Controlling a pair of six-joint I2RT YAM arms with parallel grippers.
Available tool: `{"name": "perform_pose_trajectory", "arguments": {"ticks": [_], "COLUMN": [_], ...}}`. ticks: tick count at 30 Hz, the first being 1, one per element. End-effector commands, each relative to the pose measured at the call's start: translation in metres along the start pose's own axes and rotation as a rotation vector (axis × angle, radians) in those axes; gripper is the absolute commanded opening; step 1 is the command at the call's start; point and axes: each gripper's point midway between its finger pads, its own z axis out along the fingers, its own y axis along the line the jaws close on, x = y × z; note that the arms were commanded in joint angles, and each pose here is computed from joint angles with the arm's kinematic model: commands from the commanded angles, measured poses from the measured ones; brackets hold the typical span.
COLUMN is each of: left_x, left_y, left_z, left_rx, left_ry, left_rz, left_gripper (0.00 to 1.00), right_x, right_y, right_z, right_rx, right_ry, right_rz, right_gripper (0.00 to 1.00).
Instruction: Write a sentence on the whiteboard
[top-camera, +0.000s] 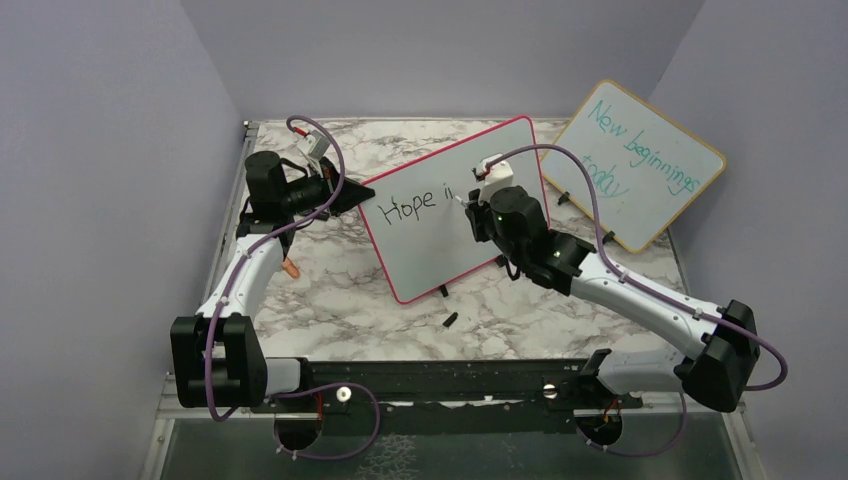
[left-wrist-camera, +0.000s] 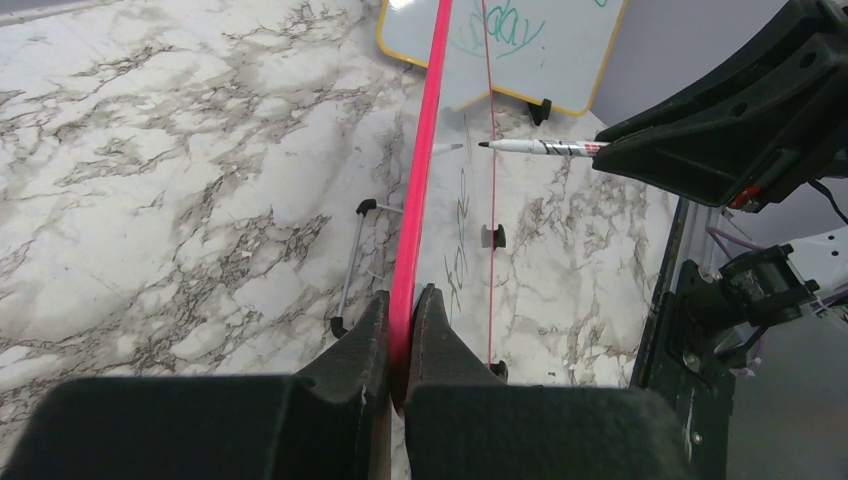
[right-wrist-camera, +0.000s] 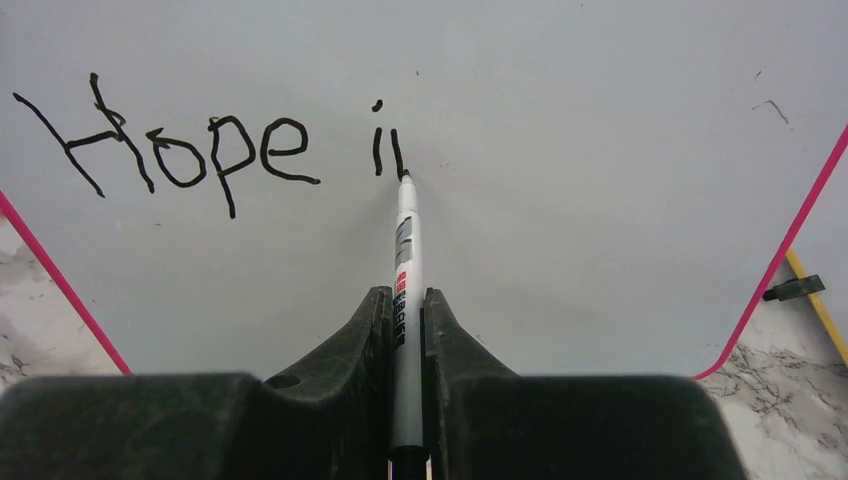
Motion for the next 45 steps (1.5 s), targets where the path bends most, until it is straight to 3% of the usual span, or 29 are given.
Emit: {"name": "perform_pose_trajectory", "arguments": {"ticks": [1, 45], "left_x": [0.045, 0.043], "left_y": [0.024, 0.023], "left_z": [0.003, 0.003], "left_rx": [-0.068, -0.062], "left_ry": [0.1, 0.099], "left_rz": [0.0, 0.001], "left_gripper": [0.0, 0.0], "right_x": [-0.03, -0.031], "right_y": [-0.002, -0.014], "right_z": [-0.008, 0.011], "right_rx": [-0.011, 0.08], "right_ry": [-0.094, -0.103], "right_rz": [0.022, 0.019], "right_gripper": [0.01, 0.01]}}
